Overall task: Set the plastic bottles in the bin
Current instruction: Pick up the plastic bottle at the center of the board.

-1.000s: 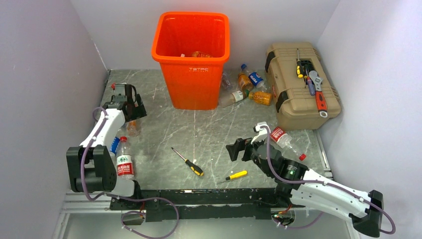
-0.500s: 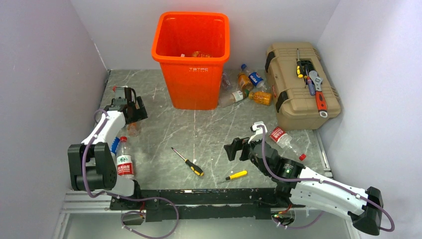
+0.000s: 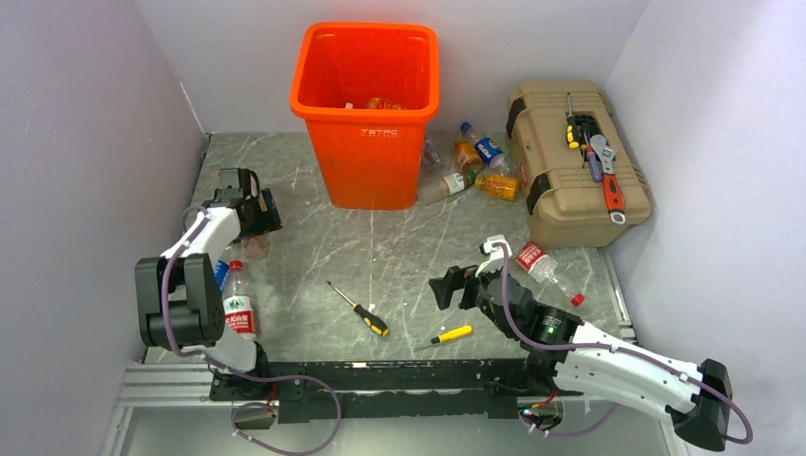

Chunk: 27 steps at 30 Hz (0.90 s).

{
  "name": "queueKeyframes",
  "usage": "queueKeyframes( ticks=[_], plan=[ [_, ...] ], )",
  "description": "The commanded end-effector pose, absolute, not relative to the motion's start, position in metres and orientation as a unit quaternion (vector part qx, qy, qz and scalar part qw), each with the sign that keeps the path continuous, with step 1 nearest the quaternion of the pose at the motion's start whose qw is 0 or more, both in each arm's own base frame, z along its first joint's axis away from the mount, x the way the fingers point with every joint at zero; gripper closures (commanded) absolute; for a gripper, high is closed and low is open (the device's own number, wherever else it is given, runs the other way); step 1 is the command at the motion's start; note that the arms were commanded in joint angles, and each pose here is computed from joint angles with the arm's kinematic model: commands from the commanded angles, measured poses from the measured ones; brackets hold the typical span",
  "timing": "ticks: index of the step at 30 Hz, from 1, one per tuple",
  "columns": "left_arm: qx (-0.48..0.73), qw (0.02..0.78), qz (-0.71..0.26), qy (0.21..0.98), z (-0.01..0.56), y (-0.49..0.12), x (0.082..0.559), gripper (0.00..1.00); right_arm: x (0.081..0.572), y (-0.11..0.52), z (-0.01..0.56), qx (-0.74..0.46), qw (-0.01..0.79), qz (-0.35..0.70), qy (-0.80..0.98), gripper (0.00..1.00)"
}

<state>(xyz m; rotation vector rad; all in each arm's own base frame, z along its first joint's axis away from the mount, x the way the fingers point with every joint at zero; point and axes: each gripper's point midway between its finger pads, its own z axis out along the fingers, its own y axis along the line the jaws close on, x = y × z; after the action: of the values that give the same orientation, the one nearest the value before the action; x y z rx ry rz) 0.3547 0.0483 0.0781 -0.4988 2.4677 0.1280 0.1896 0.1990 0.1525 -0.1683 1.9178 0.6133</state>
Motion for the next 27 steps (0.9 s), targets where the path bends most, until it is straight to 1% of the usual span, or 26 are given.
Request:
queueKeyframes(
  ticks=[1,5,9,14,18,21,24,27],
  plan=[
    [-0.180,0.281,0.052,0.941,0.063,0.049,0.359,0.06,0.193,0.204,0.164,-0.067,0.549,0.274,0.787,0.00],
    [-0.181,0.251,0.062,0.949,0.048,0.052,0.355,0.13,0.193,0.204,0.165,-0.069,0.551,0.272,0.786,0.00],
    [-0.182,0.247,0.061,0.950,0.044,0.052,0.355,0.19,0.194,0.201,0.165,-0.062,0.554,0.270,0.785,0.00],
    [-0.179,0.241,0.059,0.952,0.043,0.051,0.355,0.22,0.193,0.200,0.165,-0.059,0.555,0.272,0.784,0.00],
    [-0.177,0.241,0.059,0.952,0.043,0.051,0.354,0.27,0.193,0.201,0.165,-0.061,0.553,0.273,0.784,0.00],
    [-0.176,0.240,0.064,0.953,0.041,0.052,0.353,0.35,0.193,0.204,0.167,-0.062,0.551,0.277,0.785,0.00],
    [-0.175,0.234,0.065,0.954,0.038,0.052,0.352,0.49,0.192,0.204,0.167,-0.060,0.549,0.282,0.785,0.00],
    [-0.172,0.238,0.061,0.954,0.044,0.050,0.355,0.61,0.191,0.203,0.164,-0.052,0.547,0.284,0.786,0.00]
  ],
)
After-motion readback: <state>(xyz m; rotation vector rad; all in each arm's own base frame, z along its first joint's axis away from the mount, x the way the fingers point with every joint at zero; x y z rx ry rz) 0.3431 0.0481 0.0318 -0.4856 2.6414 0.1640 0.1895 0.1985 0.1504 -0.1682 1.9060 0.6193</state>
